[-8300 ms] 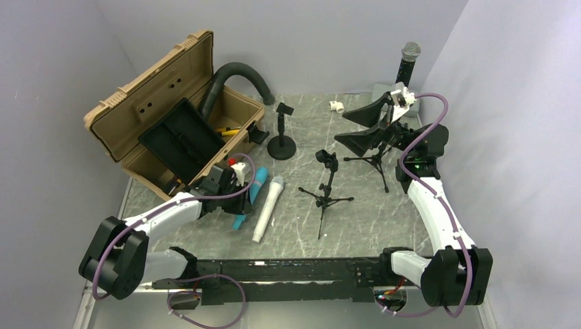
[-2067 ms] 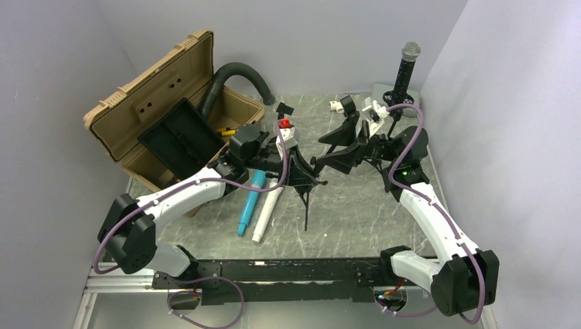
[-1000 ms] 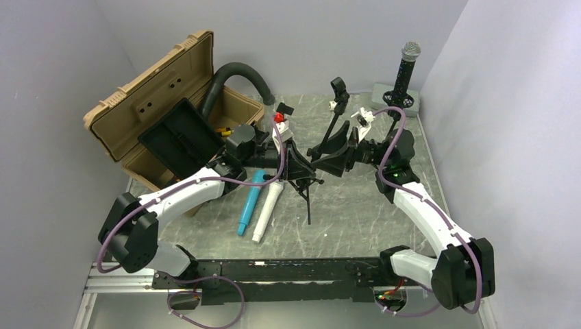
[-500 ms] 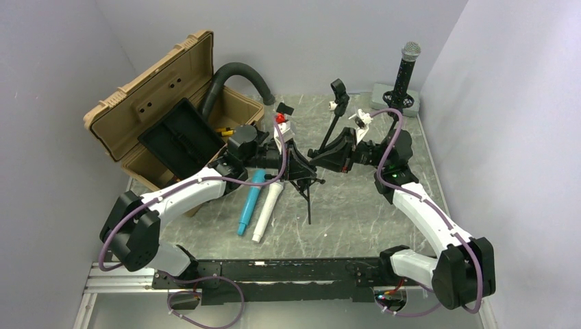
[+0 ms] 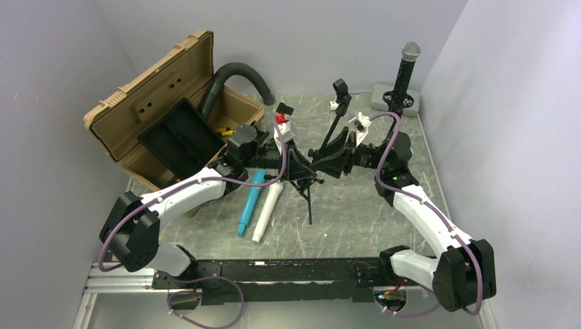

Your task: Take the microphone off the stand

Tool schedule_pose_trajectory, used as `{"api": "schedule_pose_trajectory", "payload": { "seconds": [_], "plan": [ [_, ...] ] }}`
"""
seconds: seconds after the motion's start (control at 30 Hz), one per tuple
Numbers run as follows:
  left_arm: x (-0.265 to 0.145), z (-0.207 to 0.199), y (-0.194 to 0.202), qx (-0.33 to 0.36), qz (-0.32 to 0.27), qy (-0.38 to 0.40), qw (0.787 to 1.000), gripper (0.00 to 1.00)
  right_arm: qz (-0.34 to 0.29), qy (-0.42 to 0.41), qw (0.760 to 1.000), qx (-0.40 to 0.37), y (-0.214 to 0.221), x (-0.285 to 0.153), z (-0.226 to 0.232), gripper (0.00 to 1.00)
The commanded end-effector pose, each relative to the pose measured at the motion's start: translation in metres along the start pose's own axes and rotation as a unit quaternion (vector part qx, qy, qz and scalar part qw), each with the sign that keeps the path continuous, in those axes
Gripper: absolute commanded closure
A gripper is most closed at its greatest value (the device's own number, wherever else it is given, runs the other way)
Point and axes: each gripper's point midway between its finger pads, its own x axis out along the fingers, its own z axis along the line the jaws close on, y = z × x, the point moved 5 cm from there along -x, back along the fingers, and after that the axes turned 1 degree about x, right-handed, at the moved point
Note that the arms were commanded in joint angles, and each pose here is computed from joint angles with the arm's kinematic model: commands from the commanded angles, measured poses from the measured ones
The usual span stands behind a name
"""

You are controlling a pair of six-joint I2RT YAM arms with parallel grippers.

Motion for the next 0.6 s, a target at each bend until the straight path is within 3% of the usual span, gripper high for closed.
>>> {"api": "schedule_pose_trajectory", "payload": {
  "seconds": [0.0, 0.13, 0.37, 0.43, 0.47, 0.57],
  "plan": [
    [-0.005, -0.023, -0.039, 0.063, -0.052, 0.031, 0.996, 1.00, -0.006, 0.010, 1.000, -0.022, 0.002, -0.002, -0.002, 0.50],
    [-0.004, -0.022, -0.037, 0.060, -0.051, 0.030, 0.996, 1.00, -0.006, 0.010, 1.000, -0.023, 0.003, -0.002, -0.002, 0.59],
    [-0.002, -0.018, -0.033, 0.055, -0.045, 0.028, 0.997, 1.00, -0.009, 0.004, 1.000, -0.024, 0.002, -0.002, -0.001, 1.00],
    [-0.001, -0.015, -0.029, 0.053, -0.037, 0.024, 0.998, 1.00, -0.011, 0.003, 1.000, -0.026, 0.001, -0.002, 0.000, 1.00],
    [-0.001, -0.013, -0.027, 0.052, -0.032, 0.022, 0.998, 0.98, -0.011, 0.003, 1.000, -0.028, 0.001, -0.002, 0.000, 1.00],
    [0.000, -0.009, -0.021, 0.053, -0.018, 0.017, 0.998, 0.76, -0.014, 0.005, 0.999, -0.034, -0.001, -0.005, 0.001, 1.00]
  ]
}}
